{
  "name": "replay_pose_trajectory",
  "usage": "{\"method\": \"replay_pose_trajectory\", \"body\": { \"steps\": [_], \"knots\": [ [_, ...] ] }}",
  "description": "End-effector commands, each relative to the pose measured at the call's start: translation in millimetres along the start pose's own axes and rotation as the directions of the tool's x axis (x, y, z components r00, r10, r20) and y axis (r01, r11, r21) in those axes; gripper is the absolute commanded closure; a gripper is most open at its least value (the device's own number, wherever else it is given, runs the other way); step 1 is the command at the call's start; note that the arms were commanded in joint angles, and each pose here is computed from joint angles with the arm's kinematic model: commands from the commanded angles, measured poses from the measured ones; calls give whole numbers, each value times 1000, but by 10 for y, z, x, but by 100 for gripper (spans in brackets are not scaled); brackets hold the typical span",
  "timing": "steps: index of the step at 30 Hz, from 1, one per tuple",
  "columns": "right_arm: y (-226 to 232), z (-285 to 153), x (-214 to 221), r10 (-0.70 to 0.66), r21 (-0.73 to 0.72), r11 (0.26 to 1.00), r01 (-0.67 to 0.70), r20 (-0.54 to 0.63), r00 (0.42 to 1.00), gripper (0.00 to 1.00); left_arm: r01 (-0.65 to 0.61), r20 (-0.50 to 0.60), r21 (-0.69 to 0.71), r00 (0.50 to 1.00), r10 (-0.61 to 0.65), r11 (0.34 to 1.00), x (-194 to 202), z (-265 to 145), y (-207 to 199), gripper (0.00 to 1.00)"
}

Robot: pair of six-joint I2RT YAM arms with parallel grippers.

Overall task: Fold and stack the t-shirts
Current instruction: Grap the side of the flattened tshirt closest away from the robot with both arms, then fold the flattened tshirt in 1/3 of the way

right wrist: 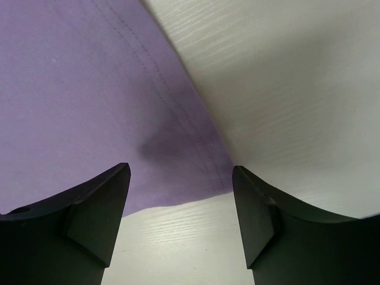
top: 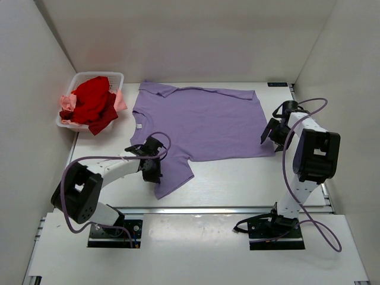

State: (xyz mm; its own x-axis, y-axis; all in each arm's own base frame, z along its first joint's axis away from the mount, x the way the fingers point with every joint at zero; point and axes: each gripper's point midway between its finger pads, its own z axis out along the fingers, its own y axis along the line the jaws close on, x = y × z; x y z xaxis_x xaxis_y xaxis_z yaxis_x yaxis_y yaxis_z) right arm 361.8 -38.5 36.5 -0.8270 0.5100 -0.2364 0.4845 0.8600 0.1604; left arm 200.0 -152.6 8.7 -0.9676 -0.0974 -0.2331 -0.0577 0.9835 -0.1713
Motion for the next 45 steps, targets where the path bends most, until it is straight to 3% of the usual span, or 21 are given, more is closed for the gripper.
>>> {"method": "replay_pose_trajectory", "body": {
  "steps": [1, 6, 10, 11, 12, 13, 14, 22, 34, 40, 45],
  "knots": [
    [-109, 71, 13, 10, 37, 999, -9, -20, 1000, 33, -20, -81, -42, 997, 17, 999, 258, 175, 122, 100],
    [-268, 27, 8, 34, 97, 995, -36, 19, 999, 33, -12, -18, -23, 1000, 12, 1000, 84, 17, 184, 100],
    [-203, 157, 102, 26, 61, 998, -23, -43, 999, 38, -5, -9, -25, 1000, 5, 1000, 65, -41, 258, 100],
    [-186, 201, 150, 22, 43, 999, -19, -73, 997, 49, -7, -10, -26, 1000, 7, 1000, 64, -42, 268, 100],
    [-120, 235, 208, 7, 15, 1000, -6, -98, 995, 69, -9, -2, -24, 1000, 9, 1000, 54, -61, 274, 100],
    [-103, 244, 262, 2, 11, 1000, 0, -116, 993, 80, -4, 0, -25, 1000, 4, 1000, 46, -79, 286, 100],
    [-76, 252, 266, 1, 0, 1000, -1, -116, 993, 100, -9, 8, -21, 1000, 9, 1000, 34, -113, 289, 100],
    [-13, -299, 226, -5, -21, 1000, 6, 18, 1000, 100, 15, 202, 50, 979, -25, 999, -464, -883, 293, 100],
    [-181, -756, 785, 30, -93, 995, -27, 36, 999, 100, -38, 205, 98, 979, 17, 994, -144, -1241, 353, 100],
    [-241, -897, 958, 33, -108, 994, -29, 36, 999, 100, -37, 265, 129, 964, 2, 991, -262, -1565, 299, 100],
    [-276, -844, 854, 42, -102, 994, -40, 18, 999, 100, -12, 331, 118, 943, -27, 993, -624, -1660, 264, 100]
  ]
}}
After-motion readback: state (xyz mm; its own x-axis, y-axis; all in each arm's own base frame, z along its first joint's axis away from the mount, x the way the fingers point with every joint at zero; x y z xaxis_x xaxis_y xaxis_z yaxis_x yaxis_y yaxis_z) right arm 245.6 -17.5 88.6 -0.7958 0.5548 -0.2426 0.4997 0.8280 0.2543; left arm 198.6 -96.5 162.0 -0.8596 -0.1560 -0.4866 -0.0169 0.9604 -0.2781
